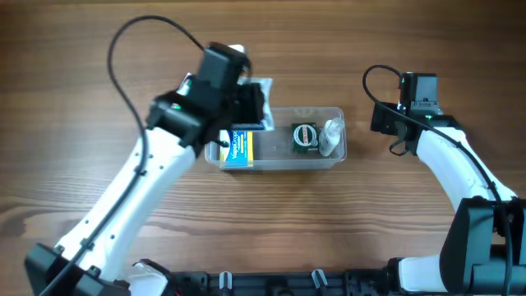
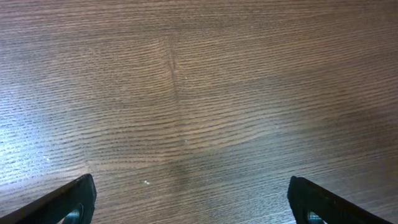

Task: Pack container
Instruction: 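Lift the Hansaplast box and carry it into the container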

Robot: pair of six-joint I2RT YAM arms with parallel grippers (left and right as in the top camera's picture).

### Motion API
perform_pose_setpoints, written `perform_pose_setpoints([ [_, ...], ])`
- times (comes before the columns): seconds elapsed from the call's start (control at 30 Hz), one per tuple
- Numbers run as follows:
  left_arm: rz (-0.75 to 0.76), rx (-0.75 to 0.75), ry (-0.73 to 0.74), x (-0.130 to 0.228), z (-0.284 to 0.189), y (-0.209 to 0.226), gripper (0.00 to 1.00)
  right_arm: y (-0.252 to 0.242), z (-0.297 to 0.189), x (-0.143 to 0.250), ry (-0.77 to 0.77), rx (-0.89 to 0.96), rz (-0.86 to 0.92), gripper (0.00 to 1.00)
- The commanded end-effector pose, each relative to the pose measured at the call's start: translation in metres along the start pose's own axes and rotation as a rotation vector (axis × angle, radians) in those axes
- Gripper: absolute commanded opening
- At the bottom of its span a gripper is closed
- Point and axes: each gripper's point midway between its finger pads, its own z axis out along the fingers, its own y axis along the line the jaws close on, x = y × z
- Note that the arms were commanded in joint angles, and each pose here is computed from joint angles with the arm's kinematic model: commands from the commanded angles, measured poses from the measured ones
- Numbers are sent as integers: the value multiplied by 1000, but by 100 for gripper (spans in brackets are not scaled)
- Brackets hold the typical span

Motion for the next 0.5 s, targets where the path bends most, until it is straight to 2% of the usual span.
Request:
perform_pose_setpoints([
  [0.0, -33, -72, 15, 15, 25, -14, 62, -2, 3, 3, 6, 17, -9, 100],
  [0.1, 9, -85, 59, 32, 53, -26, 61, -2, 3, 3, 6, 17, -9, 100],
  [0.23, 18, -125, 116, 46, 77, -19, 60, -2, 3, 3, 6, 17, -9, 100],
  [0.4, 23, -156, 137, 52, 84, -13, 46, -2, 3, 3, 6, 17, -9, 100],
  [0.47, 25, -173, 134, 52, 84, -9, 45, -2, 3, 3, 6, 17, -9, 100],
])
